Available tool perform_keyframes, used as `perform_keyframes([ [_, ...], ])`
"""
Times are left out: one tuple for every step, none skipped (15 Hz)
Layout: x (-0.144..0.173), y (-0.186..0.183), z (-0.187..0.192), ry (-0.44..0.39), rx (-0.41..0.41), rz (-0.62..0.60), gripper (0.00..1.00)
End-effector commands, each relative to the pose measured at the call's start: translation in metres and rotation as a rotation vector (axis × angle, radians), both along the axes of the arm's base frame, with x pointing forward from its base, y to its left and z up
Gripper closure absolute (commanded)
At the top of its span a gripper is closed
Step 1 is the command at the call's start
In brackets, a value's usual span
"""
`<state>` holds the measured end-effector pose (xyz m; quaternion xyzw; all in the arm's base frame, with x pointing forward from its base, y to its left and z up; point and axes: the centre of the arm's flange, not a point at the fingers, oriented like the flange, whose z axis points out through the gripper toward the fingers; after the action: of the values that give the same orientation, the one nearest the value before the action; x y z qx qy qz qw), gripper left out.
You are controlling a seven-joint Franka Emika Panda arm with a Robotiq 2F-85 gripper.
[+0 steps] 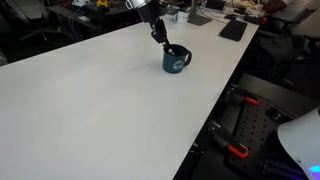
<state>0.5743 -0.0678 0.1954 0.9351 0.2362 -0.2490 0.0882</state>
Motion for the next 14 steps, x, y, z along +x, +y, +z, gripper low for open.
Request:
perform_keyframes([
  [-0.021,0.007,0.027,-0.079,-0.021,-0.014,0.95],
  [-0.024,0.009,0.034,-0.103,-0.026,-0.022,0.95],
  [-0.029,0.011,0.045,-0.126,-0.032,-0.03,0.95],
  [-0.033,0.014,0.055,-0.151,-0.037,-0.043,0.95],
  [-0.039,0.017,0.066,-0.182,-0.047,-0.05,0.95],
  [-0.045,0.02,0.078,-0.216,-0.06,-0.051,0.95],
  [-0.05,0.023,0.089,-0.251,-0.072,-0.045,0.95],
  [-0.055,0.026,0.1,-0.282,-0.085,-0.04,0.95],
  [-0.059,0.029,0.109,-0.309,-0.099,-0.037,0.95],
  [-0.062,0.033,0.117,-0.33,-0.112,-0.034,0.95],
  [-0.065,0.035,0.125,-0.348,-0.123,-0.03,0.95],
  [-0.069,0.038,0.131,-0.365,-0.129,-0.024,0.95],
  [-0.072,0.04,0.137,-0.378,-0.137,-0.016,0.95],
  [-0.074,0.044,0.142,-0.387,-0.139,0.004,0.95],
])
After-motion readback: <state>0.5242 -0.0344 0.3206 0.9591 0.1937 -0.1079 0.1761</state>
